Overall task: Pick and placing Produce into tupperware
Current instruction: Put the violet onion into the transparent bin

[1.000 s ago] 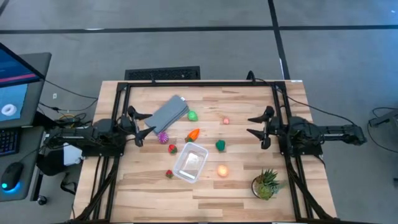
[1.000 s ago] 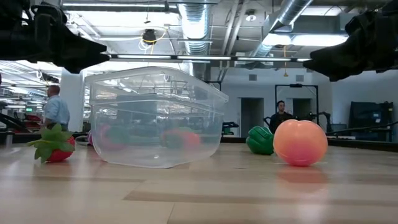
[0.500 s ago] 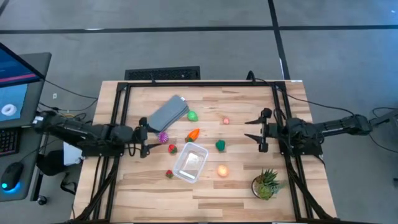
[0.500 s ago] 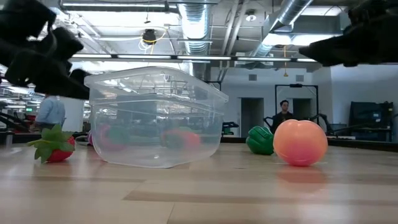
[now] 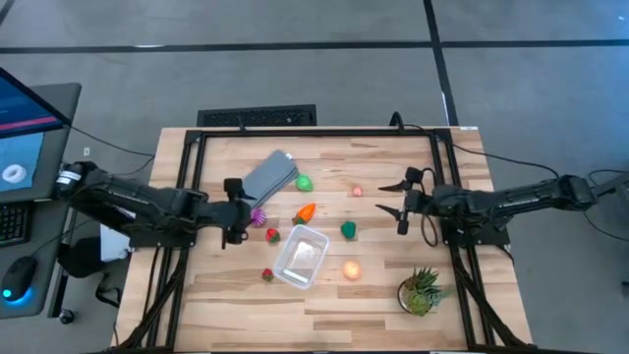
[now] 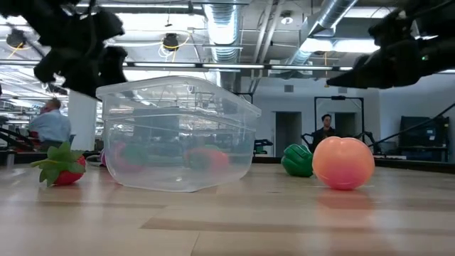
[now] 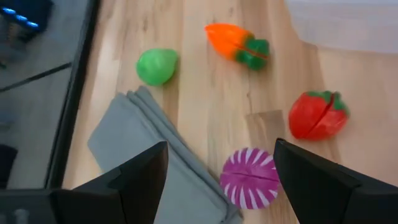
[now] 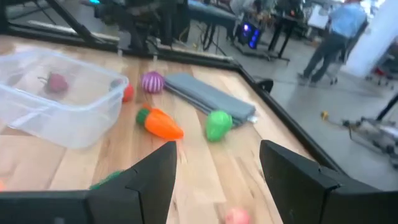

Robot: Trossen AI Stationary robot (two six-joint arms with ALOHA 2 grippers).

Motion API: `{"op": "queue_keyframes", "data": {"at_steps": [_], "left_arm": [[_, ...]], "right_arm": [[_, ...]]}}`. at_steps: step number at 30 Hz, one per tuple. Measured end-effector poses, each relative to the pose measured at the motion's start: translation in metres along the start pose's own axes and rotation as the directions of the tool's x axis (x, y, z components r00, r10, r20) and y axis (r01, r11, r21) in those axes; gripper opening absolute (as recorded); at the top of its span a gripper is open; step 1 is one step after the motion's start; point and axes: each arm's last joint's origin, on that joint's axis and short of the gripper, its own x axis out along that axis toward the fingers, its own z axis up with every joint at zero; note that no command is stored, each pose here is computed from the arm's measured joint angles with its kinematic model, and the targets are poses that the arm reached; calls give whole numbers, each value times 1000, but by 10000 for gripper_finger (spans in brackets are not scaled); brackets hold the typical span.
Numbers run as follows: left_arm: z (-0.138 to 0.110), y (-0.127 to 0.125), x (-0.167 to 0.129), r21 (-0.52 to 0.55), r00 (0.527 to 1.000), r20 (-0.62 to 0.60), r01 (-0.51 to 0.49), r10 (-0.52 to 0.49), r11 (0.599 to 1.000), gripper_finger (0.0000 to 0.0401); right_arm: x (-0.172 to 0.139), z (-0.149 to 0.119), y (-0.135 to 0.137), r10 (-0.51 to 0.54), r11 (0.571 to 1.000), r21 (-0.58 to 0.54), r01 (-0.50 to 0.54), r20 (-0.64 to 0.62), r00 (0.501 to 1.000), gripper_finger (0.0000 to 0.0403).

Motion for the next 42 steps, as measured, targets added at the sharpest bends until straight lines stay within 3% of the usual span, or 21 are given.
{"op": "queue_keyframes", "data": {"at_steps": [4, 7, 11, 18, 23, 28, 42], "left_arm": [[34, 10, -3, -18, 985, -171, 4, -7, 1000, 281], [48, 19, 4, -47, 934, -357, 7, -23, 999, 281], [54, 32, 20, -104, 868, -484, 72, -113, 992, 281], [44, 56, 44, -289, 827, -441, 238, -349, 927, 281], [33, 55, 49, -264, 814, -457, 261, -358, 929, 281], [24, 44, 60, -223, 832, -420, 293, -363, 930, 281], [8, 40, 74, -199, 862, -386, 269, -328, 942, 281]], "right_arm": [[4, -2, 0, 1, 1000, 31, 0, -15, 1000, 256], [5, -1, 1, 37, 998, 51, -37, -6, 999, 256], [5, -1, 3, 59, 994, 89, -58, -3, 998, 256], [2, 1, 13, 148, 982, 119, -148, 15, 989, 256], [-1, 2, 22, 206, 969, 132, -208, 28, 978, 256], [-3, 4, 27, 240, 962, 128, -243, 37, 970, 256], [-3, 5, 28, 241, 961, 128, -244, 42, 970, 256]]}}
